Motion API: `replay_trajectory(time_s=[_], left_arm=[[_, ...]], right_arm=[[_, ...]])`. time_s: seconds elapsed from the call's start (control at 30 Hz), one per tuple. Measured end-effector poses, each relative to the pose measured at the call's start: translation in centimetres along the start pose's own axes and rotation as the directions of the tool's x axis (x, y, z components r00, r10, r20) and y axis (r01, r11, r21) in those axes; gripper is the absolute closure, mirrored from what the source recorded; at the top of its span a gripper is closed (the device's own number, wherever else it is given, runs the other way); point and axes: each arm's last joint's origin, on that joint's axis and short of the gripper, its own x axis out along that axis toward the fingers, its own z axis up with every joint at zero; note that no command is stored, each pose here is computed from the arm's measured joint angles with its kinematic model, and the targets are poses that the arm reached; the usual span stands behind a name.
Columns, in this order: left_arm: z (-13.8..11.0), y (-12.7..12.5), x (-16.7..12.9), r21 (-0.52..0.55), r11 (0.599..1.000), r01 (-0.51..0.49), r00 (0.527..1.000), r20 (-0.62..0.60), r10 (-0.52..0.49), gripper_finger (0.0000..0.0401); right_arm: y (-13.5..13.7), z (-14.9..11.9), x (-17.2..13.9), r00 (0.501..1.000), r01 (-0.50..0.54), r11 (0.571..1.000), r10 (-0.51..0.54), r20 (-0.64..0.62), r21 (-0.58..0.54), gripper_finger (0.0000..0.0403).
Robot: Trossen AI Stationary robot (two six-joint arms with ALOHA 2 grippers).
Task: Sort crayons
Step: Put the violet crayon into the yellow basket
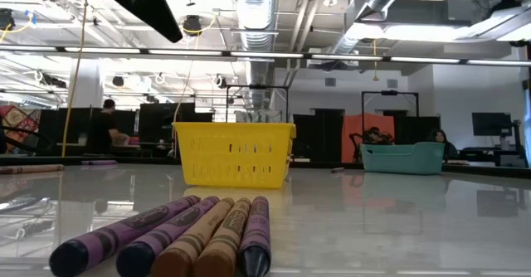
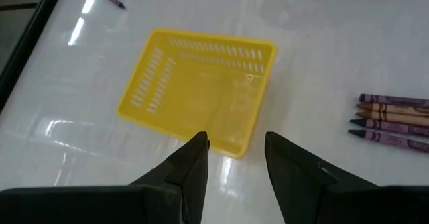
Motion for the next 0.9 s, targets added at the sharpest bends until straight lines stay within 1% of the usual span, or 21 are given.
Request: replay_trajectory(time_s=[0.3, 0.37, 0.5, 0.6, 0.8, 0.9], left_arm=[[0.0, -0.1, 0.0, 0.000, 1.000, 0.016, 1.000, -0.008, -0.016, 0.0265], [0.0, -0.1, 0.0, -0.001, 1.000, 0.016, 1.000, -0.008, -0.016, 0.0265], [0.0, -0.1, 0.0, -0.002, 1.000, 0.016, 1.000, -0.008, -0.016, 0.0265], [0.0, -0.1, 0.0, -0.002, 1.000, 0.017, 1.000, -0.007, -0.017, 0.0265], [0.0, -0.1, 0.0, 0.008, 1.000, 0.026, 1.000, -0.008, -0.026, 0.0265], [0.0, -0.2, 0.0, 0.023, 0.999, 0.035, 0.999, -0.015, -0.035, 0.0265]], right_arm=[[0.4, -0.7, 1.9, 0.996, 0.085, 0.996, -0.085, -0.013, -0.026, 0.0223], [0.5, -0.8, 2.2, 0.996, 0.092, 0.995, -0.092, -0.014, -0.027, 0.0223], [1.2, -0.6, 2.8, 0.997, 0.070, 0.997, -0.070, -0.020, -0.018, 0.0231], [1.6, -0.4, 3.5, 0.998, 0.064, 0.998, -0.064, -0.022, -0.016, 0.0259], [2.1, 0.1, 4.3, 0.998, 0.057, 0.998, -0.056, -0.028, 0.027, 0.0348], [2.2, 0.6, 4.4, 0.999, 0.042, 0.998, -0.041, -0.023, 0.049, 0.0381]])
